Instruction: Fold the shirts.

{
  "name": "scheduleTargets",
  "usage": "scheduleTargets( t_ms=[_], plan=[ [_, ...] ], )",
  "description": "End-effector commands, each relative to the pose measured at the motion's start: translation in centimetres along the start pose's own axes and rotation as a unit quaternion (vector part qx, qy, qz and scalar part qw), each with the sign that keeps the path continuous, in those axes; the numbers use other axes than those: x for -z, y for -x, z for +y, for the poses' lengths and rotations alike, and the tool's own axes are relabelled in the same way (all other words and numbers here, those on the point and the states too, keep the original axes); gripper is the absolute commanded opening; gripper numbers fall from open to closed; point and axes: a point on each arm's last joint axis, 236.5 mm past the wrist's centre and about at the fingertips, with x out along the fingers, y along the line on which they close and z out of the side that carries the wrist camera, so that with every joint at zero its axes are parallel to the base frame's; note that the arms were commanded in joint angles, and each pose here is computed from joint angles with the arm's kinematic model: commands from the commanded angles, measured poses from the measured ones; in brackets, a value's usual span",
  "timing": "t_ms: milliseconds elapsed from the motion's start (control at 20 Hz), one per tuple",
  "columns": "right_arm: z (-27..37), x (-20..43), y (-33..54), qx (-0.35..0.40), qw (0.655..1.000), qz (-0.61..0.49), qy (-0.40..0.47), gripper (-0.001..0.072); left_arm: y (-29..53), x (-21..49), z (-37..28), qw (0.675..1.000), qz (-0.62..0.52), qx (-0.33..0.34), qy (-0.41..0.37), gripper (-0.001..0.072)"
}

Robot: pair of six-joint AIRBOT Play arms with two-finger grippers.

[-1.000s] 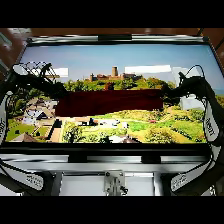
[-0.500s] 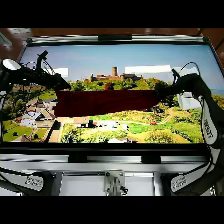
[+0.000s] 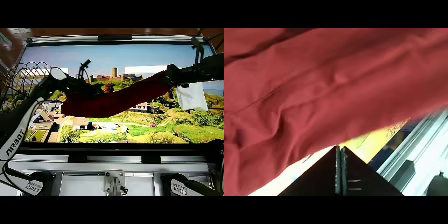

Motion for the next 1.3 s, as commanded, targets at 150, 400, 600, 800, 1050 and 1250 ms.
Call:
scheduleTargets(
  t_ms=[150, 400, 600, 800, 1050, 1250],
  plan=[
    [6.8, 3.9, 6.8, -0.019, 1.000, -0.015, 0.020, 0.0083, -8.0, 3.2, -5.8, 1.000, -0.022, 0.015, 0.015, 0.0034],
    [9.0, 5.5, 10.0, -0.022, 0.999, -0.037, 0.007, 0.0083, -13.5, 3.8, -8.9, 0.992, -0.041, 0.075, 0.093, 0.0034],
    [6.6, 5.0, 9.8, 0.026, 0.999, -0.044, 0.003, 0.0083, -9.7, 1.7, -8.0, 0.994, -0.040, 0.083, 0.059, 0.0033],
    [6.3, 3.4, 4.9, -0.005, 1.000, -0.009, 0.016, 0.0083, 1.6, -2.6, -5.9, 0.996, -0.087, 0.016, -0.010, 0.0032],
    [10.9, 3.7, -7.5, -0.052, 0.997, 0.028, 0.057, 0.0083, 20.5, -8.1, -3.6, 0.965, -0.251, -0.065, -0.041, 0.0033],
    [14.5, 7.7, -18.4, -0.073, 0.992, 0.061, 0.083, 0.0083, 33.3, -8.2, -1.6, 0.925, -0.360, -0.123, -0.023, 0.0034]
  ],
)
